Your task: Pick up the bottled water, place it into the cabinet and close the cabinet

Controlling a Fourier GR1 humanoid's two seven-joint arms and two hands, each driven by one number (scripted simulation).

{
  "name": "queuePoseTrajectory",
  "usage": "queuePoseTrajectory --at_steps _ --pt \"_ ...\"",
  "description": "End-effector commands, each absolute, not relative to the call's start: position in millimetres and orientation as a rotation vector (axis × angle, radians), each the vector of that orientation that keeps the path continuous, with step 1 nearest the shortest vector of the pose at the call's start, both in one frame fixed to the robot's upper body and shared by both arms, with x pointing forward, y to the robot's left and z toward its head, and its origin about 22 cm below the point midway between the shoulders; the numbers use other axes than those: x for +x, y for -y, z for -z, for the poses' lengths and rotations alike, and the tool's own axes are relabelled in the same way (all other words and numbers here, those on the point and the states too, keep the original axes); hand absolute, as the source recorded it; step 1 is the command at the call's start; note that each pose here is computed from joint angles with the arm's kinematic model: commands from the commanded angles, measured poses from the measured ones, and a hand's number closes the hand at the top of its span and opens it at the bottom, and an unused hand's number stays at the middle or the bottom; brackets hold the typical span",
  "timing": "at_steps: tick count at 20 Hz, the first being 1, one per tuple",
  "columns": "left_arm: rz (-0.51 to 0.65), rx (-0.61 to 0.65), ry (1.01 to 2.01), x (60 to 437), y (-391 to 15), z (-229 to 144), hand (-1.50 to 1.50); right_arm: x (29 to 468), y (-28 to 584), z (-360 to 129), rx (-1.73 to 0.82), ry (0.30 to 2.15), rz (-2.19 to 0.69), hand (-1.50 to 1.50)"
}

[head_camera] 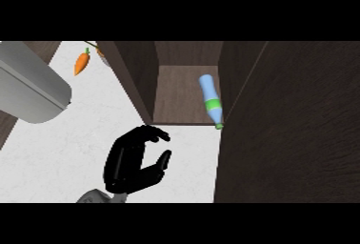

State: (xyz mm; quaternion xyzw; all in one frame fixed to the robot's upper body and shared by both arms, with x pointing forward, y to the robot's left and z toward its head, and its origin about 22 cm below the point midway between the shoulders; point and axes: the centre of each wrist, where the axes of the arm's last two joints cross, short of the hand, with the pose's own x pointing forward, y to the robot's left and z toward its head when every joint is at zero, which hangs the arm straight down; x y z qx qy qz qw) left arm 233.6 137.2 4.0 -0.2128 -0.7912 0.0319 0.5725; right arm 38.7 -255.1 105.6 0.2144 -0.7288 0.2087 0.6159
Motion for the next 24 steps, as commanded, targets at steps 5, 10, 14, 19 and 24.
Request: queuePoseTrajectory --at_steps 5,10,14,19,24 --pt "-0.131 -0.442 1.879 193 -205 -21 -1.5 33 237 -152 0.54 1.743 -0.738 1.5" --pt "-0.249 -0.417 1.892 184 -229 -19 -1.5 25 221 -160 0.719 1.653 -0.804 1.5" --pt "-0.259 -0.439 1.848 173 -237 -33 -1.5 28 208 -166 0.79 1.688 -0.866 1.5" --pt "-0.263 -0.422 1.849 168 -259 -33 -1.5 34 203 -167 0.809 1.669 -0.973 1.5" --pt "-0.255 -0.419 1.857 155 -285 -36 -1.5 32 188 -152 0.901 1.646 -0.804 1.5"
